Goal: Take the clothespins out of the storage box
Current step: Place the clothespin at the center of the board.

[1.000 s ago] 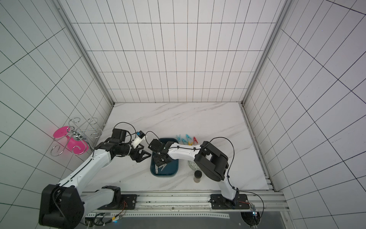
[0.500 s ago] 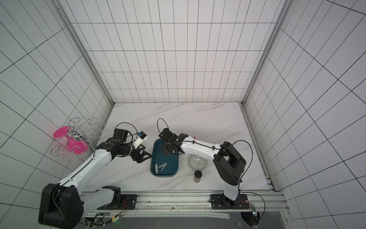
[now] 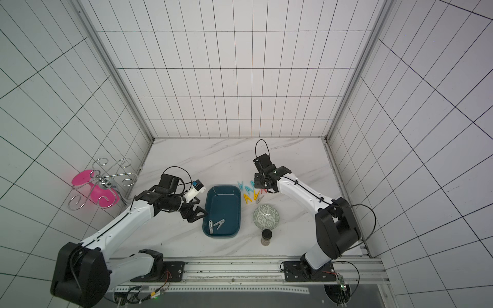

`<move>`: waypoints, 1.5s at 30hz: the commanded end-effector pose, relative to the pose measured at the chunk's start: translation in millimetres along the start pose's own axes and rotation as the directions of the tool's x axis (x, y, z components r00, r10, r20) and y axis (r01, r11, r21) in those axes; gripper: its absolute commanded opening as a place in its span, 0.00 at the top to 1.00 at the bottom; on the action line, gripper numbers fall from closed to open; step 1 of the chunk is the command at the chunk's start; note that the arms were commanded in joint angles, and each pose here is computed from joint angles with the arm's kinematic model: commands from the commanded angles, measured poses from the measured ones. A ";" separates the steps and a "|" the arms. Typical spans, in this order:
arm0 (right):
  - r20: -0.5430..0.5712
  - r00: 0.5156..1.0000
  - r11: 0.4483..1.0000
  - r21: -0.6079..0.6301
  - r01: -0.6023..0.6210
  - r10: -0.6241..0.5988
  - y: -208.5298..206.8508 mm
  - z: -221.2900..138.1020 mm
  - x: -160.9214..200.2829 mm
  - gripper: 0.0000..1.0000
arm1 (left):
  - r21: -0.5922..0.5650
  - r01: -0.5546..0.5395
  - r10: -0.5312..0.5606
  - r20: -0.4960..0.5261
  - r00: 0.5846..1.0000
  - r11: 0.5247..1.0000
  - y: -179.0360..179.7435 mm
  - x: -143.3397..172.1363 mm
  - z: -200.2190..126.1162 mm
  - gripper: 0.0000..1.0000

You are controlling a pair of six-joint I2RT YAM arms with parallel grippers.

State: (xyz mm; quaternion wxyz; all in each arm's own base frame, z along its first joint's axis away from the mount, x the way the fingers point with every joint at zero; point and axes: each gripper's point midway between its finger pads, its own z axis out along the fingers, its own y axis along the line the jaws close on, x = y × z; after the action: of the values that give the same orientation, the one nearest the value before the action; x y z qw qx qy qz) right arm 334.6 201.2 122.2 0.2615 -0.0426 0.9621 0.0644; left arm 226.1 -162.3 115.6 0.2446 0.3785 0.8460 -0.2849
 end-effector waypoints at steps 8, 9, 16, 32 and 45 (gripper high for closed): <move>-0.192 0.970 0.986 0.111 -0.128 0.148 -75.9 46.9 44.1 0.96 | 0.002 -0.039 0.039 0.005 0.999 0.999 -4.7 -0.1 -3.5 0.06; -0.201 0.968 0.985 0.116 -0.129 0.151 -78.0 50.5 46.4 0.96 | 0.001 -0.039 0.039 0.004 0.999 0.999 -4.6 0.2 -3.6 0.06; -0.232 0.960 0.983 0.133 -0.129 0.157 -82.7 62.2 55.5 0.92 | 0.000 -0.040 0.040 0.003 0.999 0.999 -4.4 0.4 -3.6 0.06; -0.116 0.993 0.998 -0.060 0.028 -0.035 -18.7 6.2 26.8 0.74 | -0.021 -0.026 0.026 0.003 1.000 0.999 1.0 1.1 -4.5 0.06; -0.061 0.902 0.785 -0.521 0.336 -0.427 128.3 -58.3 62.1 0.74 | -0.043 0.008 -0.007 0.026 1.000 0.999 10.3 0.8 -11.5 0.06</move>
State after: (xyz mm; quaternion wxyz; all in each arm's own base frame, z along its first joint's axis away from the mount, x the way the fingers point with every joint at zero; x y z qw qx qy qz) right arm 259.8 291.9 146.4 0.1942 -0.2565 0.9222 0.2145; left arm 229.5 -150.3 115.6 0.2490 0.3669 0.8541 -0.2718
